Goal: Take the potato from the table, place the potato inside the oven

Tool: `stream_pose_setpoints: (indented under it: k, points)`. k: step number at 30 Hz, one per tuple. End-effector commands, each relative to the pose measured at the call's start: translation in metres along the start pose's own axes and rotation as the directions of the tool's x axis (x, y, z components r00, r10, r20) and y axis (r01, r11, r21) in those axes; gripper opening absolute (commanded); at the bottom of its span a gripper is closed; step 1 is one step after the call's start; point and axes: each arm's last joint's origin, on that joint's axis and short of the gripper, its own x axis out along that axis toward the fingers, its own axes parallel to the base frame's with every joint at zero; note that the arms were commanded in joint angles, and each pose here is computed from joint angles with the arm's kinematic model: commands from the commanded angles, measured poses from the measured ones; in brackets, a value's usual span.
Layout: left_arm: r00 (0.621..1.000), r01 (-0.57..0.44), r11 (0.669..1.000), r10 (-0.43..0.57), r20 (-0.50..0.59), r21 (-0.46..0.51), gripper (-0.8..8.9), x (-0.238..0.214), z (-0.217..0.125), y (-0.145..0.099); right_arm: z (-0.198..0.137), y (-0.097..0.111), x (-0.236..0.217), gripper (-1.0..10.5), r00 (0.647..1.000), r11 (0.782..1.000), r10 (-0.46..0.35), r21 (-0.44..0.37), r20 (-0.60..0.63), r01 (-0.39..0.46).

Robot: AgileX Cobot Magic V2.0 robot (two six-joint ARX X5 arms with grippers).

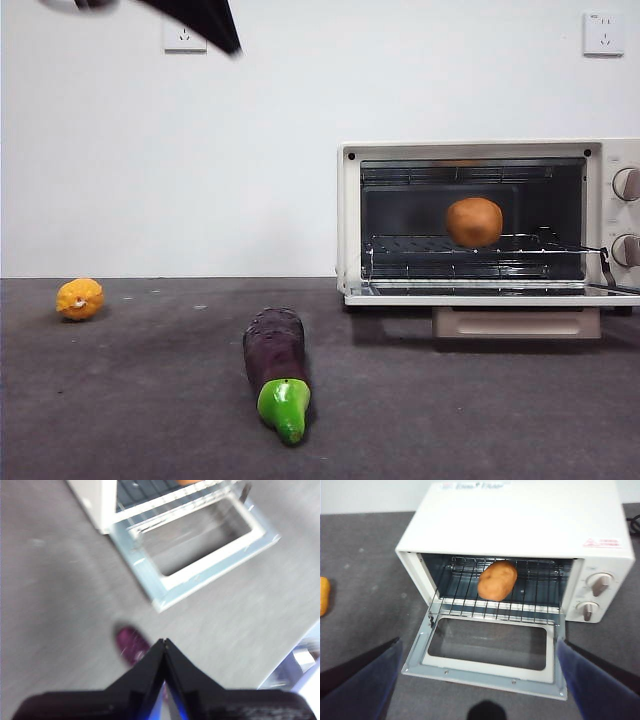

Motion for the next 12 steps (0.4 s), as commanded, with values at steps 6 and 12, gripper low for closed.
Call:
stream_pose_setpoints:
  k: [6,12]
  points:
    - [0.988,0.104,0.96,-0.129,-0.082,-0.26,-0.08,0.084,0.01,0.056,-0.016,-0.011,-0.051,1.2,0.997,1.0,0.012,0.007,0.082,-0.013]
    - [0.967,0.145,0.928,-0.207,-0.151,-0.344,-0.08,0.139,0.001,0.07,-0.029,-0.018,-0.074,0.5,0.996,1.0,0.014,0.009,0.09,-0.014]
